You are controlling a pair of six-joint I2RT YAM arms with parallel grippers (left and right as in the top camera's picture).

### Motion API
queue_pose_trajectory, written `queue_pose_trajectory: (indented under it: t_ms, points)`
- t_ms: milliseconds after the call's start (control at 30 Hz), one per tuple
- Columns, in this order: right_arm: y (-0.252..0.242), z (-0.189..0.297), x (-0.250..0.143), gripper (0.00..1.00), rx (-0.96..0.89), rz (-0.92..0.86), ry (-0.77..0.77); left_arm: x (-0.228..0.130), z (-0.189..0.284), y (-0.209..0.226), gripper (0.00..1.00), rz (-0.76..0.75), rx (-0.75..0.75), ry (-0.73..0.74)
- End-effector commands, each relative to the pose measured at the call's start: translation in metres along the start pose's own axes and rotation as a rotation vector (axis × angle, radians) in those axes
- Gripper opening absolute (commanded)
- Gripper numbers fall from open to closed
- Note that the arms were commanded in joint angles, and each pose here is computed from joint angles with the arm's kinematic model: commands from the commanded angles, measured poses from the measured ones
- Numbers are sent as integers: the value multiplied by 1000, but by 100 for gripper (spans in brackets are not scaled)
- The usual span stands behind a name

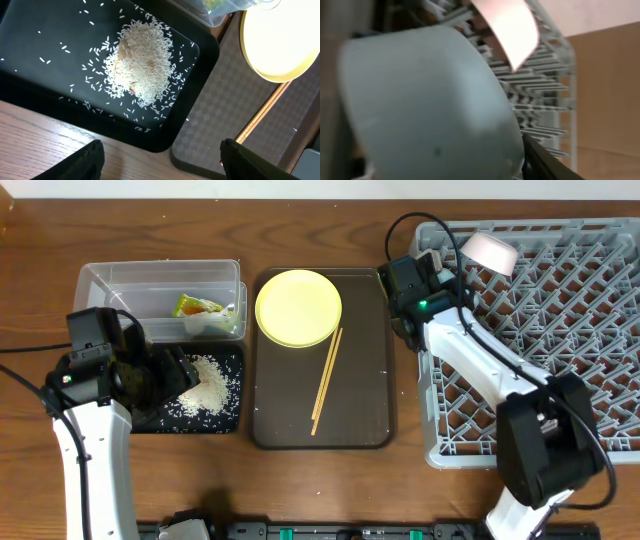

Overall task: Sort waste into correct bins and load items into the dishwasher rack
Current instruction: 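Move the right gripper back to the yellow plate and grasp its rim, then lift the yellow plate and stand it upright in the rack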

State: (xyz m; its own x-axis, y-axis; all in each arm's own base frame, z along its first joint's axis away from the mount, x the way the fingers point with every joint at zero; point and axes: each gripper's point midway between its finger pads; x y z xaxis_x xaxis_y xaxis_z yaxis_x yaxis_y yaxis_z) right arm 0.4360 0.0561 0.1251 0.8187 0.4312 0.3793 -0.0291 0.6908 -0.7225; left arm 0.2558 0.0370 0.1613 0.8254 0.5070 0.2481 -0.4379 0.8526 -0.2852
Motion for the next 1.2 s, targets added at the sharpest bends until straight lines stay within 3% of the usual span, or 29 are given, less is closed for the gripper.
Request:
queue_pose_trajectory:
  t_ms: [0, 133, 300, 500, 767, 1000, 1167]
  points:
    - [-3, 32, 21, 51, 176, -135, -94, 4, 3, 0, 77, -3, 4, -13]
    - [-15, 73, 37, 62, 344, -206, -203, 4, 3, 0, 77, -4, 4, -13]
    - [-6, 116, 53, 61, 585, -235, -317, 4, 3, 0, 77, -4, 4, -12]
    - [36, 140, 56, 58, 861, -336, -266, 4, 3, 0, 77, -4, 4, -13]
    - [112, 134, 62, 59, 945, -291, -210, 4, 3, 0, 77, -4, 4, -12]
    - [187, 120, 74, 53, 985, -280, -228, 4, 3, 0, 77, -4, 4, -12]
    - [211, 84, 72, 47, 871, -429, -165, 3, 3, 1, 77, -3, 4, -11]
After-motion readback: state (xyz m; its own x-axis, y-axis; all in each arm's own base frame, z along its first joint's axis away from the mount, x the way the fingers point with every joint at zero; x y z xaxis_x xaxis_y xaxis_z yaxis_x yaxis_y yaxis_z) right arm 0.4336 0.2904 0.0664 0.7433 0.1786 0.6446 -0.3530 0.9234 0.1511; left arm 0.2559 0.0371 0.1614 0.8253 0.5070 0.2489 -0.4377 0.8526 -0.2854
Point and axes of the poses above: each gripper's point midway between its finger pads, its own z axis back along the fingers, its own y axis along the line the jaws close on, x = y × z, and after that the axes turned 1 degree about -z, right-handed
